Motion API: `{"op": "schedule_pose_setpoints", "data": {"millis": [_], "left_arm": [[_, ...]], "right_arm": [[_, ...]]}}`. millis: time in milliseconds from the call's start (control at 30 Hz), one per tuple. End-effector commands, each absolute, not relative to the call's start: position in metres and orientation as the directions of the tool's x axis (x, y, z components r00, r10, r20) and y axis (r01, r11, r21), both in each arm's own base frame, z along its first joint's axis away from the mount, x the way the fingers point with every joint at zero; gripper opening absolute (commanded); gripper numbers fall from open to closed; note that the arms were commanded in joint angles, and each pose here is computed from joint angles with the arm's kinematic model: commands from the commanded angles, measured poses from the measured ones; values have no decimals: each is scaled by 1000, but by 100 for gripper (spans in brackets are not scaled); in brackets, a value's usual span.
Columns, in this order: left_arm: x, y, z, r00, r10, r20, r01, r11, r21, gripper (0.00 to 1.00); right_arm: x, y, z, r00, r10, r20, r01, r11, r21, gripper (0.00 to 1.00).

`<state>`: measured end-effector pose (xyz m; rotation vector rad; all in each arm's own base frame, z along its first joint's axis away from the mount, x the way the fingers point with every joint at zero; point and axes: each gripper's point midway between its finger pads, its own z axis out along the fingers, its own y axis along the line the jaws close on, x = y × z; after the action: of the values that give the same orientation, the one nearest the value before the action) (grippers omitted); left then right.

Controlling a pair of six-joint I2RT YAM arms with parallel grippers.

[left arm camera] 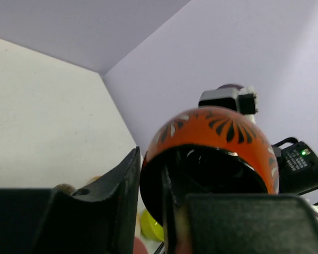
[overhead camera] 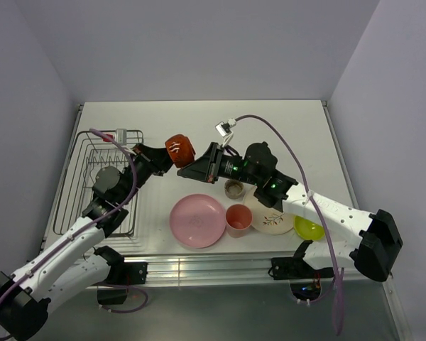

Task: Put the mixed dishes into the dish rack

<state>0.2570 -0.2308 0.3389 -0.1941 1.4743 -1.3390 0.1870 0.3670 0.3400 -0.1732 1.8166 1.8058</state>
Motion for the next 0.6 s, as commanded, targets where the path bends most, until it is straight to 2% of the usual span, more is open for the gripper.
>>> {"op": "schedule_pose_setpoints", "data": {"millis": [0,33,67,133,167,300,333,500,567], "left_arm": [[253,-222,341,-372,-675,-637,489,440,-753,30],[252,-217,347,-357,-679,-641,479,457,-750,48],[252,-214,330,-395,-648,-651,420,503,-755,77],[260,-189,335,-328,-686,-650,313,570,-760,92],[258,-180,313,-358,-662,-658,226,623,-749,99],[253,-122,302,-260,-698,-667,-38,698,-715,99],[250,-102,305,-191,-708,-680,-98,703,-705,99],[230,-50,322,-65,-680,-731,-230,723,-652,99],[220,-25,321,-28,-650,-760,-321,726,-609,99]], "right_arm": [[205,369,370,-721,360,-592,-591,124,797,0],[206,370,369,-709,353,-610,-606,138,784,0],[207,371,371,-706,348,-617,-610,143,779,0],[212,376,367,-698,329,-637,-620,167,766,0],[214,378,367,-692,323,-645,-626,176,760,0],[231,394,351,-673,273,-687,-642,245,727,0],[235,398,358,-662,271,-699,-653,248,715,0],[264,425,323,-654,197,-730,-643,363,674,0],[269,435,324,-644,187,-742,-652,372,660,0]]}}
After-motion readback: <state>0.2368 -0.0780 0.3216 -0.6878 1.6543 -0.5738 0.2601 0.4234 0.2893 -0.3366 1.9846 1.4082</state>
